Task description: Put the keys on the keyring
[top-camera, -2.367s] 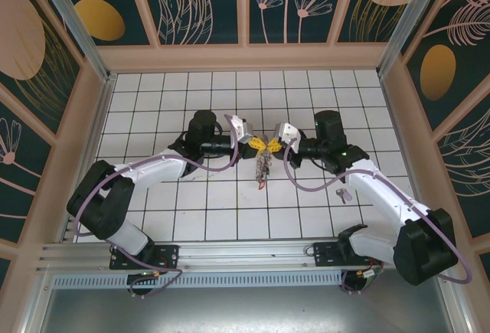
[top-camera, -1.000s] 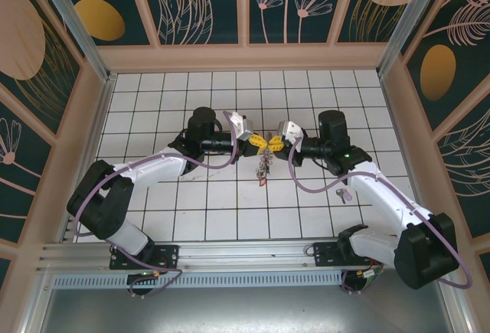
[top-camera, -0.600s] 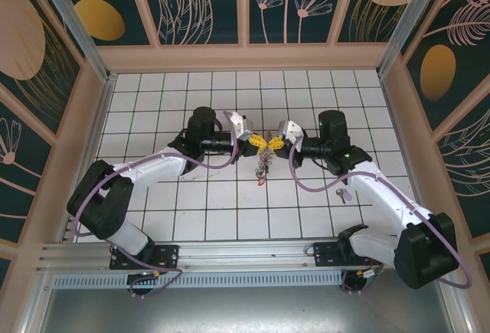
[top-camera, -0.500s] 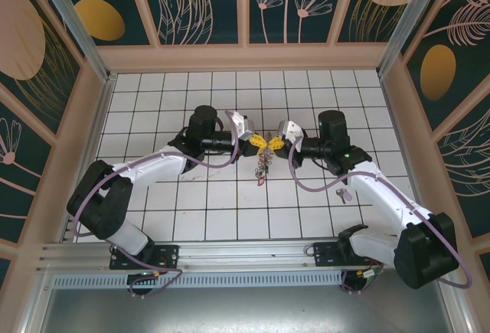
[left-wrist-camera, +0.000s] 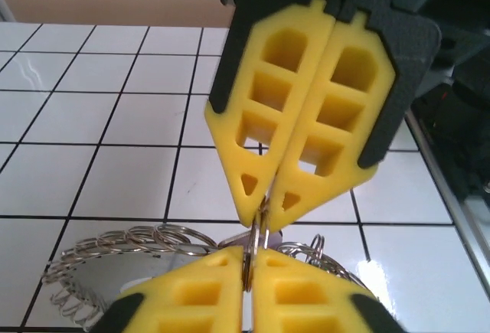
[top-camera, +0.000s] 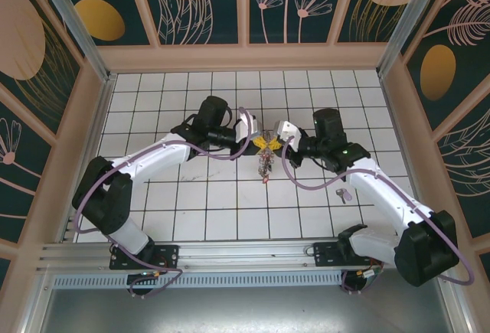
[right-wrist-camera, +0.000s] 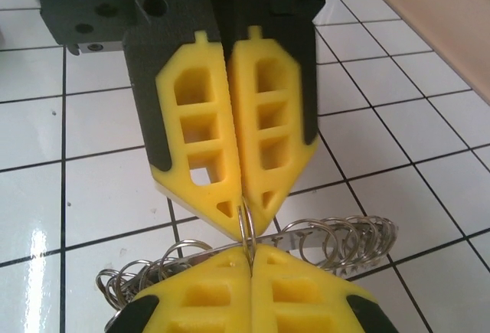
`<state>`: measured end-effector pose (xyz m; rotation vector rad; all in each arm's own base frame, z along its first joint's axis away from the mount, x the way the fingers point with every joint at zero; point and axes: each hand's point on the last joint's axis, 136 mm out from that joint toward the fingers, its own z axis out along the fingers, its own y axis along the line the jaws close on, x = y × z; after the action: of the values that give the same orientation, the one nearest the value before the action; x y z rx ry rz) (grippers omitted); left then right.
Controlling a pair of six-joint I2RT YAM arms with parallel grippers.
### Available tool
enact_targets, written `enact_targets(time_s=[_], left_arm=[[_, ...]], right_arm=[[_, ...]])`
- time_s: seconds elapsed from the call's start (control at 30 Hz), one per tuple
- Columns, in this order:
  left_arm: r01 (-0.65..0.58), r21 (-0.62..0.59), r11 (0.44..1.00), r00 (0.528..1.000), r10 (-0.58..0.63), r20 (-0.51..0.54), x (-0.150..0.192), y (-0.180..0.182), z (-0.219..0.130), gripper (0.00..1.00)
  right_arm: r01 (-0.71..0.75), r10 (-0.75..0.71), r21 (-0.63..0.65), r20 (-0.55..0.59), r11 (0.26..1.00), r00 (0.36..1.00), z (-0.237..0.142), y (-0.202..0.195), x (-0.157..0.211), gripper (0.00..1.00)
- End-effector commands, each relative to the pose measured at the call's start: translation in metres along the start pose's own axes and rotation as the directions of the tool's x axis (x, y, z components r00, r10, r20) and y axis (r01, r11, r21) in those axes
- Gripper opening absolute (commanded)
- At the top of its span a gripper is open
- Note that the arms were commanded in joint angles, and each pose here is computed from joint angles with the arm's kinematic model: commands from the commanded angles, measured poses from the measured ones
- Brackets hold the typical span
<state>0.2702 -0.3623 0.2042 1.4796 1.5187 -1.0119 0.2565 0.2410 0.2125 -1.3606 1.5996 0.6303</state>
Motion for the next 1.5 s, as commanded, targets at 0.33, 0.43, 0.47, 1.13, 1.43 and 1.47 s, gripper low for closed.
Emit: enact_targets(time_s=[0.33, 0.43, 0.47, 1.13, 1.43, 1.47], left_arm=[[-0.049, -0.009, 0.999, 0.988, 0.05, 0.146, -0.03, -0.009, -0.009, 0.0], [-0.046, 0.012, 0.999, 0.98, 0.043, 0.192, -0.036, -0.013, -0.01, 0.0], [-0.047, 0.018, 0.999, 0.978, 0.043, 0.205, -0.038, -0.014, -0.01, 0.0], [-0.055, 0.081, 0.995, 0.959, 0.03, 0.281, -0.05, -0.025, -0.012, 0.0], [-0.019, 0.04, 0.999, 0.978, 0.01, 0.209, -0.034, -0.015, -0.007, 0.08], [-0.016, 0.032, 0.999, 0.982, 0.01, 0.187, -0.031, -0.013, -0.006, 0.1]], right_arm=[[0.062, -0.064, 0.041, 0.049, 0.997, 0.997, -0.005, -0.005, -0.012, 0.06], [0.047, -0.049, 0.029, 0.094, 0.998, 0.994, -0.007, -0.003, -0.016, 0.1], [0.045, -0.048, 0.025, 0.105, 0.999, 0.993, -0.007, -0.002, -0.017, 0.1], [0.034, -0.035, 0.014, 0.132, 0.999, 0.991, -0.009, -0.005, -0.014, 0.11], [0.036, -0.041, 0.044, 0.115, 0.998, 0.993, -0.011, -0.012, -0.016, 0.0], [0.036, -0.041, 0.045, 0.109, 0.998, 0.993, -0.012, -0.012, -0.017, 0.0]])
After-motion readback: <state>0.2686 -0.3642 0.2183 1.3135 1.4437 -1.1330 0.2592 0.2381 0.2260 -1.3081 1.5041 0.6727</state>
